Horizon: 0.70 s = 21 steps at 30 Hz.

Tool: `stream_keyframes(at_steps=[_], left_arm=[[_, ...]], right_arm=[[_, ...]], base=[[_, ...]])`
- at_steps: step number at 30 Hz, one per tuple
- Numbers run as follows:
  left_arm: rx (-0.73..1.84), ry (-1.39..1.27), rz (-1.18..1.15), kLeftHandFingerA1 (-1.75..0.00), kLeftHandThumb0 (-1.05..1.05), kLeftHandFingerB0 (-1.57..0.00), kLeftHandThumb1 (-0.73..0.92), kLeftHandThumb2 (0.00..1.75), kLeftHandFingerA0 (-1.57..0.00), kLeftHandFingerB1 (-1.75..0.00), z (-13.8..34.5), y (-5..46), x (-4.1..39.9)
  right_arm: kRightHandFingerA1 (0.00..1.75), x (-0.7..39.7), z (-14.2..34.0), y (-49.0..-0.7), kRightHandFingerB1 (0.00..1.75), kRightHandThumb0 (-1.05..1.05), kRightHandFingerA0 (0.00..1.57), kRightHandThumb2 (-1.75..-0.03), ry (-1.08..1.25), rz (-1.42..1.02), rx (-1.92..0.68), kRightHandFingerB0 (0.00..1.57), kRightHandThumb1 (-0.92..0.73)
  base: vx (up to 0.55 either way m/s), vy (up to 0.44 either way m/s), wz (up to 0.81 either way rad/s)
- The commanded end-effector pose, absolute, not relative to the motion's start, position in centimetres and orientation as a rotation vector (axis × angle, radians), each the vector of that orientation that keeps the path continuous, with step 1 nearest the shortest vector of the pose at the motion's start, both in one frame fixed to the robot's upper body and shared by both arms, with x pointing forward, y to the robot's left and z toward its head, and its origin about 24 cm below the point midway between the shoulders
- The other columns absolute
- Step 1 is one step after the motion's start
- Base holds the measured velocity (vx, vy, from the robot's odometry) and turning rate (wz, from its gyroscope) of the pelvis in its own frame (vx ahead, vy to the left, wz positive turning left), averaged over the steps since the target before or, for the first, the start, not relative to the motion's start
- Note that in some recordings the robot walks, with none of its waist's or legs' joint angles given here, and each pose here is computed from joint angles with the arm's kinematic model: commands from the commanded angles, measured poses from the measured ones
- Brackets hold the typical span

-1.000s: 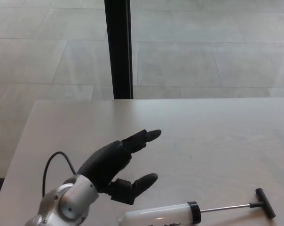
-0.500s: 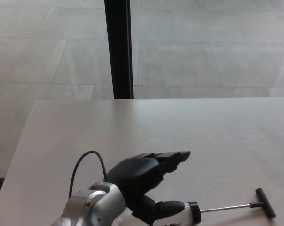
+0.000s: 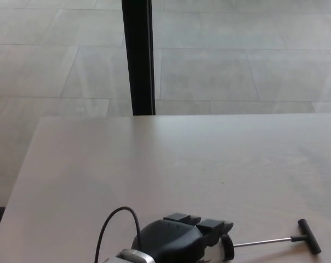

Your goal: The robot uses its left hand to lift the air pump kept on the middle of the desk and use the right hand to compress the handle

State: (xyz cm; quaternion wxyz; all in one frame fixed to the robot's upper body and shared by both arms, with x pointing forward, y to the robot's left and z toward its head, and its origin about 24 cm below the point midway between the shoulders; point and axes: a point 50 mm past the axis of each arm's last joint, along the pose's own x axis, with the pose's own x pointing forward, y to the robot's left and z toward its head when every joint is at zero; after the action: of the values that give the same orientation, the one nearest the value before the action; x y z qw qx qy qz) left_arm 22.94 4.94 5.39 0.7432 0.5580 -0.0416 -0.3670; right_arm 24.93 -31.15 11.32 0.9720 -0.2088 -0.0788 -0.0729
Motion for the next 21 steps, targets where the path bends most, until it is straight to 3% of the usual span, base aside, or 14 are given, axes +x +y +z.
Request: stream_keyframes(at_steps=[1, 2, 3, 4, 5, 6, 7, 8, 9, 10, 11, 14, 15, 21], left_arm=[[1.542, 0.055, -0.593, -0.35, -0.91, -0.13, 0.85, 0.66, 0.0, -0.33, 4.3, 8.2, 20.9], [1.56, 0.039, -0.569, -0.35, -0.91, -0.13, 0.85, 0.66, 0.0, -0.33, 4.1, 8.3, 20.7], [1.602, 0.015, -0.533, -0.48, -0.89, -0.19, 0.85, 0.66, -0.01, -0.37, 3.8, 8.5, 20.6], [1.604, 0.015, -0.526, -0.49, -0.87, -0.13, 0.65, 1.05, -0.04, -0.49, 3.8, 8.6, 20.6], [1.606, 0.014, -0.516, -0.49, -0.87, -0.13, 0.65, 1.05, -0.04, -0.49, 3.8, 8.6, 20.5], [1.612, 0.003, -0.472, -0.58, -0.83, -0.25, 0.63, 1.0, -0.13, -0.51, 3.6, 8.6, 20.7], [1.611, -0.017, -0.433, -0.58, -0.83, -0.25, 0.63, 1.0, -0.13, -0.51, 3.5, 8.6, 20.8], [1.609, -0.03, -0.409, -0.58, -0.81, -0.28, 0.63, 1.01, -0.14, -0.52, 3.5, 8.7, 20.9], [1.601, -0.03, -0.387, -0.57, -0.79, -0.37, 0.8, 0.64, -0.16, -0.42, 3.5, 8.8, 21.0], [1.593, -0.023, -0.375, -0.58, -0.78, -0.31, 0.62, 0.99, -0.14, -0.54, 3.4, 8.8, 21.1], [1.591, -0.025, -0.356, -0.59, -0.75, -0.4, 0.79, 0.64, -0.18, -0.43, 3.4, 8.8, 21.2], [1.551, -0.036, -0.273, -0.65, -0.71, -0.47, 0.77, 0.63, -0.23, -0.45, 3.3, 8.8, 21.4], [1.535, -0.028, -0.265, -0.67, -0.7, -0.48, 0.77, 0.63, -0.22, -0.45, 3.2, 8.7, 21.4], [1.569, -0.02, -0.25, -0.67, -0.66, -0.55, 0.77, 0.63, -0.23, -0.45, 1.9, 8.1, 20.8]], right_arm=[[0.45, 25.3, 11.9, -30.8, 0.34, -0.77, 0.35, -0.66, -0.171, -0.176, -0.413, 0.39, -0.84], [0.45, 25.2, 11.8, -30.8, 0.34, -0.77, 0.35, -0.66, -0.173, -0.174, -0.406, 0.39, -0.84], [0.45, 25.3, 11.9, -30.6, 0.34, -0.76, 0.36, -0.66, -0.174, -0.171, -0.393, 0.39, -0.84], [0.45, 25.3, 11.9, -30.6, 0.35, -0.75, 0.35, -0.65, -0.176, -0.172, -0.392, 0.4, -0.83], [0.45, 25.3, 11.9, -30.5, 0.35, -0.75, 0.35, -0.65, -0.18, -0.174, -0.392, 0.4, -0.83], [0.53, 25.3, 12.1, -30.6, 0.49, -0.84, 0.3, -1.09, -0.184, -0.18, -0.406, 0.36, -0.71], [0.53, 25.3, 12.1, -30.6, 0.49, -0.84, 0.3, -1.09, -0.182, -0.186, -0.414, 0.36, -0.71], [0.53, 25.4, 12.2, -30.5, 0.5, -0.84, 0.3, -1.09, -0.183, -0.189, -0.406, 0.37, -0.7], [0.54, 25.4, 12.2, -30.5, 0.5, -0.83, 0.31, -1.08, -0.187, -0.191, -0.405, 0.37, -0.7], [0.45, 25.4, 12.1, -30.5, 0.36, -0.78, 0.38, -0.65, -0.194, -0.195, -0.396, 0.44, -0.81], [0.55, 25.4, 12.2, -30.5, 0.51, -0.78, 0.32, -1.07, -0.201, -0.202, -0.397, 0.39, -0.69], [0.53, 25.4, 12.3, -30.2, 0.53, -0.74, 0.29, -1.06, -0.221, -0.217, -0.387, 0.41, -0.65], [0.45, 25.4, 12.3, -30.0, 0.36, -0.76, 0.39, -0.64, -0.221, -0.222, -0.377, 0.46, -0.79], [0.45, 25.1, 12.3, -29.8, 0.36, -0.69, 0.4, -0.64, -0.23, -0.242, -0.373, 0.48, -0.77]], base=[[0.0, 0.0, 0.0], [0.0, 0.0, 0.0], [0.0, 0.0, 0.0], [0.0, 0.0, 0.0], [0.0, 0.0, 0.0], [0.0, 0.0, 0.0], [0.0, 0.0, 0.0], [0.0, 0.0, 0.0], [0.0, 0.0, 0.0], [0.0, 0.0, 0.0], [0.0, 0.0, 0.0], [0.0, 0.0, 0.0], [0.0, 0.0, 0.0], [0.0, 0.0, 0.0]])
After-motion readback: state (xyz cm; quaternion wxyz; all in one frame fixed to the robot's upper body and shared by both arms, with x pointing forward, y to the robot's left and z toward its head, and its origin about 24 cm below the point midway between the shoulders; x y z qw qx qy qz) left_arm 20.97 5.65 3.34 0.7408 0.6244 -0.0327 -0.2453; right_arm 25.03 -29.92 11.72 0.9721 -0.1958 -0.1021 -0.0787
